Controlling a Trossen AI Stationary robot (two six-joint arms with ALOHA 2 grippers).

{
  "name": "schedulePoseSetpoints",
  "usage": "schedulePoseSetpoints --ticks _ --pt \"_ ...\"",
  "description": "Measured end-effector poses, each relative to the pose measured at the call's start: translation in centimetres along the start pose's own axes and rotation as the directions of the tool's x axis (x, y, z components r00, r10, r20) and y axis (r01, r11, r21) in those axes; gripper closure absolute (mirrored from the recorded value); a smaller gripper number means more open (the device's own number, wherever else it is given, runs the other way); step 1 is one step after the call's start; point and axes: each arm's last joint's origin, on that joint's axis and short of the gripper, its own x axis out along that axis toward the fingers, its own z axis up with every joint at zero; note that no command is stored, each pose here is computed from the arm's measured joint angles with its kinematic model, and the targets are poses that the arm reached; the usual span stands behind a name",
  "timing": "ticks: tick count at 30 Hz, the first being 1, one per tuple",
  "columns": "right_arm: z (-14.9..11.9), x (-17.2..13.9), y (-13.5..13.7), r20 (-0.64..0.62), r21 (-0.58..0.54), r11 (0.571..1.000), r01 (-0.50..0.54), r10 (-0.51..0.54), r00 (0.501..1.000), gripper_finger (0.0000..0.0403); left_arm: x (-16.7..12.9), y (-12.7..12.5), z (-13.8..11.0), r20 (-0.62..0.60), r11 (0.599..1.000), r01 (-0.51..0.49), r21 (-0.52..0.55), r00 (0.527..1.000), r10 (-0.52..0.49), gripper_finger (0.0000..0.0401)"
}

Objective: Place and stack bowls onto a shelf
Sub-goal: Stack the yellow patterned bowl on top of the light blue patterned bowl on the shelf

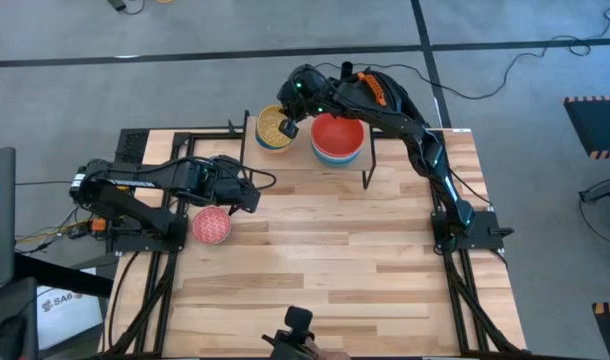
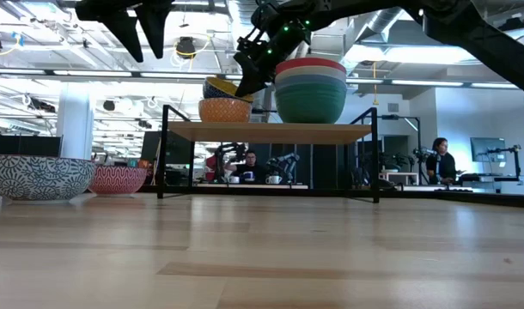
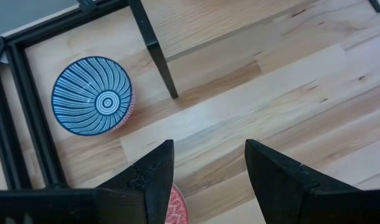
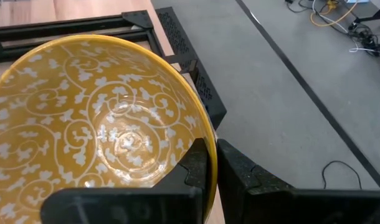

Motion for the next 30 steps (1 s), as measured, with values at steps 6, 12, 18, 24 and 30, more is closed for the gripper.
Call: schedulePoseSetpoints --ticks 6,12,18,24,30 --pt "-0.08 0.0 0.08 -0.009 -0.018 1.0 -0.005 0.005 1.0 0.0352 0.0 0.01 -0.01 0.0 1.0 -0.001 0.007 1.0 0.001 0.0221" --pt "-0.32 -0.01 0.13 -0.034 -0.025 1.0 -0.012 0.011 0.999 0.034 0.0 0.02 -0.01 0.001 1.0 -0.003 0.02 1.0 0.003 0.0221" --pt "-0.32 -0.01 0.19 -0.034 -0.025 1.0 -0.014 0.013 0.999 0.0338 0.0 0.07 -0.02 0.0 1.0 -0.007 0.023 1.0 0.007 0.0221" --pt "-0.32 -0.01 0.24 -0.035 -0.025 1.0 -0.017 0.016 0.999 0.0337 0.0 0.07 -0.04 -0.004 1.0 -0.006 0.028 1.0 0.006 0.0221" --pt "-0.33 -0.01 0.25 -0.032 -0.025 0.999 -0.034 0.033 0.999 0.0334 0.0 0.07 -0.06 -0.01 0.999 -0.004 0.035 1.0 0.004 0.0221"
